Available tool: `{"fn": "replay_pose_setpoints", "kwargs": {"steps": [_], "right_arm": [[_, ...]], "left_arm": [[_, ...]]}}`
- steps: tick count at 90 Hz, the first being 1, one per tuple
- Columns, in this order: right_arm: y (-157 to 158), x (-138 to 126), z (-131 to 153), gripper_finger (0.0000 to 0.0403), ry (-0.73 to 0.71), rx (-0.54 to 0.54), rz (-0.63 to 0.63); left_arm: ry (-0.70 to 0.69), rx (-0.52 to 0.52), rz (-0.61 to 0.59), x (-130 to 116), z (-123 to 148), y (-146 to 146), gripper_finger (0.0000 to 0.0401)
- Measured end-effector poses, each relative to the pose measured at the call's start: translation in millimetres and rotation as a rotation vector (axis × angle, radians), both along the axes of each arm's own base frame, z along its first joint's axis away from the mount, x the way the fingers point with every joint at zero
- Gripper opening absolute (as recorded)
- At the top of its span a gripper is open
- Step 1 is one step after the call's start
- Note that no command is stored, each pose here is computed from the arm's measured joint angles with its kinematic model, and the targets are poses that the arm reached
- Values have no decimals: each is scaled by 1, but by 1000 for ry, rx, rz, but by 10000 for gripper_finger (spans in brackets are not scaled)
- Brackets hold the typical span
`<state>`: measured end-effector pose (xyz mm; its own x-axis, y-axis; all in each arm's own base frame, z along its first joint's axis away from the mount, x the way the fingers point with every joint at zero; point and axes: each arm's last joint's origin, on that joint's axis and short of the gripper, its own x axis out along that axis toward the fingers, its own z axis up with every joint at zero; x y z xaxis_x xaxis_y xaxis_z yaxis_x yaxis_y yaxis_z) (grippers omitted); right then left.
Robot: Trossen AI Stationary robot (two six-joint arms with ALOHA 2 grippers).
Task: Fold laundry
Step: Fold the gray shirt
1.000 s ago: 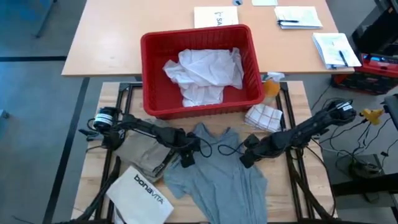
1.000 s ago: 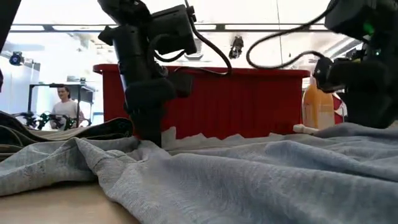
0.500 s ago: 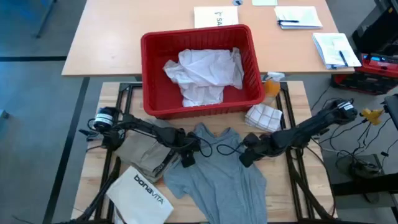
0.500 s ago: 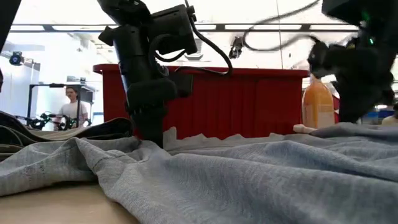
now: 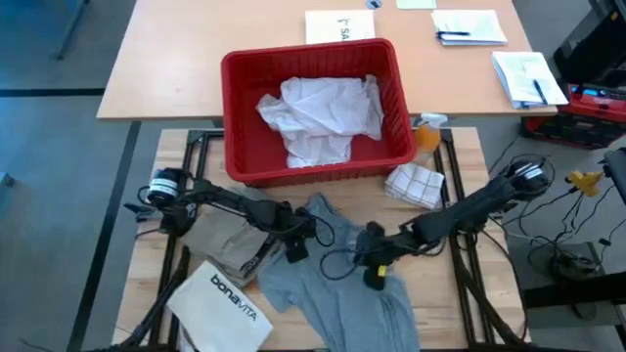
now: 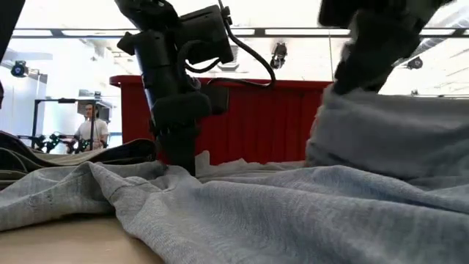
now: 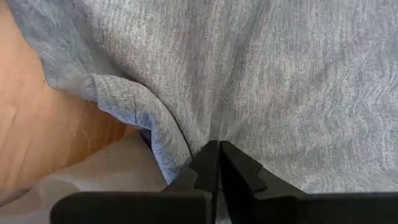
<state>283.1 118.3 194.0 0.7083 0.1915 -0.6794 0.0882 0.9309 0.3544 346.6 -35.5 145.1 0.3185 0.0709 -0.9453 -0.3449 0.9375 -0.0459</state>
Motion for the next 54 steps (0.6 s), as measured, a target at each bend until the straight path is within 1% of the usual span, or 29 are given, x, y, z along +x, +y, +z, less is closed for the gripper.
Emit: {"fn": "replay_pose_setpoints", "kwargs": {"steps": [3,10,16,23,30,37,45,50,54], "right_arm": [[3,8,-6,0,-22,44,43],[13,24,-13,0,-59,123,187],[13,32,-22,0,-13,177,257],[8,37,-28,1,47,243,275],[6,37,-21,13,39,253,255],[8,33,-9,41,8,247,255],[5,26,6,93,-24,233,236],[1,20,17,130,-42,196,186],[-2,12,24,160,-30,151,132]], "left_arm": [[0,0,0,0,0,0,0],[0,0,0,0,0,0,0],[0,-1,3,0,0,0,0],[-1,-2,5,0,0,0,0],[-1,-2,5,0,0,1,0],[-3,-1,3,0,0,0,0],[-3,-1,1,0,0,0,0],[-3,1,-4,0,0,0,0],[-2,3,-9,0,0,0,0]]}}
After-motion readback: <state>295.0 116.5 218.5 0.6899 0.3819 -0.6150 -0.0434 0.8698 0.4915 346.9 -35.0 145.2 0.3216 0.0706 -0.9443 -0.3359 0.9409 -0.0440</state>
